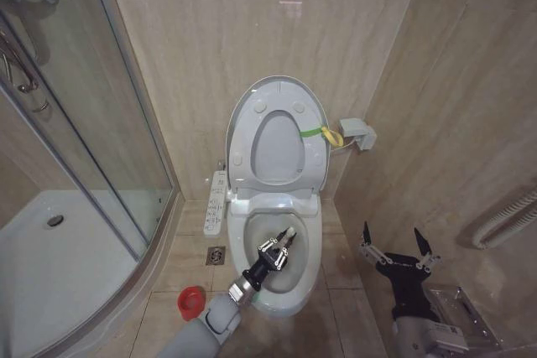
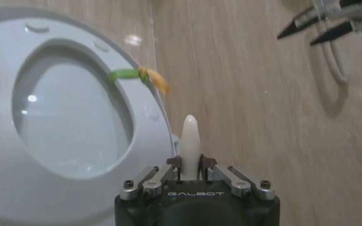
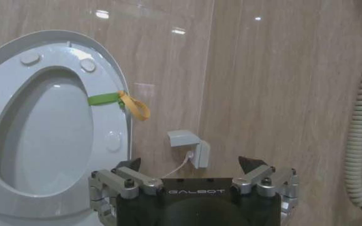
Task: Open the toilet lid, clean the toilet bowl with a toilet brush, close the toilet lid, and flush.
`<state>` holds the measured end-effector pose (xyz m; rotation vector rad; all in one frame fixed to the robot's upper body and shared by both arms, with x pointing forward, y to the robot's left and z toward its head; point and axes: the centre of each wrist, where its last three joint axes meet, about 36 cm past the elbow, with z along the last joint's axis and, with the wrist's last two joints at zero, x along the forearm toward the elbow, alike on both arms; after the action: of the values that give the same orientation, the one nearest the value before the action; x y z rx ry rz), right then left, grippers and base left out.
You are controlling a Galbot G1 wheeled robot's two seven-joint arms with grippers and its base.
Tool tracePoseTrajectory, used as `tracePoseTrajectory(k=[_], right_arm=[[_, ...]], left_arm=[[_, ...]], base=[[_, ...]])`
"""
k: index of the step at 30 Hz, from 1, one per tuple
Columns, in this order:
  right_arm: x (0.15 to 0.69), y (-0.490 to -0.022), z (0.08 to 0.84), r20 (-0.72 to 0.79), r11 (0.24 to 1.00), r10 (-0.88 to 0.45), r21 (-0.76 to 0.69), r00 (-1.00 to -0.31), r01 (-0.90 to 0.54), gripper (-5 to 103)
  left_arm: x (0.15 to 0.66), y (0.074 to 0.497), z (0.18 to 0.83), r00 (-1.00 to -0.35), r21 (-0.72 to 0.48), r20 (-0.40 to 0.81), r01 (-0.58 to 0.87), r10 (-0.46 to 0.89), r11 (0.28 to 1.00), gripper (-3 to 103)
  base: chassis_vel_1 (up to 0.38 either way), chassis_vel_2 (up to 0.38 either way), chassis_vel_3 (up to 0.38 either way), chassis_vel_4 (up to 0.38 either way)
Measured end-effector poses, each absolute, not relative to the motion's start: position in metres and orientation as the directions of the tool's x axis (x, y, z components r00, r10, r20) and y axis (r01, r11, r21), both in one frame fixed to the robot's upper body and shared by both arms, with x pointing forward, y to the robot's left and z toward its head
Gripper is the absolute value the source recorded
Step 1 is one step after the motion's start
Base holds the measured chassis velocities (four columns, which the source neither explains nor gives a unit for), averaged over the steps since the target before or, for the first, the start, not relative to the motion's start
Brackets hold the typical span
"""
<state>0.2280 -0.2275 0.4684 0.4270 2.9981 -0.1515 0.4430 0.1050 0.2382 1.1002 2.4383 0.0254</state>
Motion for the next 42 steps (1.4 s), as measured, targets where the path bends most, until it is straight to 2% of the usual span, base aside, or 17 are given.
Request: tracePoseTrajectory(k=[6, 10, 17, 21, 30, 42], right_arm=[[0.228, -0.228, 0.468, -0.122, 0.955, 0.272, -0.083, -0.954, 0.283, 100], [0.228, -0.228, 0.468, -0.122, 0.955, 0.272, -0.083, -0.954, 0.283, 100], [0.228, -0.228, 0.468, -0.122, 0.955, 0.272, -0.083, -0.954, 0.283, 100], [0.228, -0.228, 0.468, -0.122, 0.956, 0.272, -0.083, -0.954, 0.283, 100], [0.228, -0.228, 0.468, -0.122, 0.955, 0.272, -0.083, -0.954, 0.283, 100], [0.228, -0.228, 0.468, -0.122, 0.955, 0.272, -0.083, -0.954, 0.283, 100]], left_arm=[[0.439, 0.075, 0.261, -0.538, 0.164, -0.468, 0.727, 0.701, 0.667, 20], [0.426, 0.067, 0.254, -0.535, 0.145, -0.455, 0.744, 0.712, 0.652, 20], [0.421, 0.084, 0.226, -0.576, 0.137, -0.395, 0.733, 0.716, 0.666, 20], [0.436, 0.110, 0.220, -0.614, 0.157, -0.368, 0.698, 0.698, 0.698, 20], [0.451, 0.131, 0.250, -0.632, 0.177, -0.439, 0.636, 0.638, 0.751, 20], [0.413, 0.139, 0.286, -0.638, 0.166, -0.529, 0.569, 0.560, 0.805, 20]], base=[[0.000, 0.000, 0.000, 0.000], [0.000, 0.000, 0.000, 0.000], [0.000, 0.000, 0.000, 0.000], [0.000, 0.000, 0.000, 0.000], [0.000, 0.000, 0.000, 0.000], [0.000, 0.000, 0.000, 0.000]])
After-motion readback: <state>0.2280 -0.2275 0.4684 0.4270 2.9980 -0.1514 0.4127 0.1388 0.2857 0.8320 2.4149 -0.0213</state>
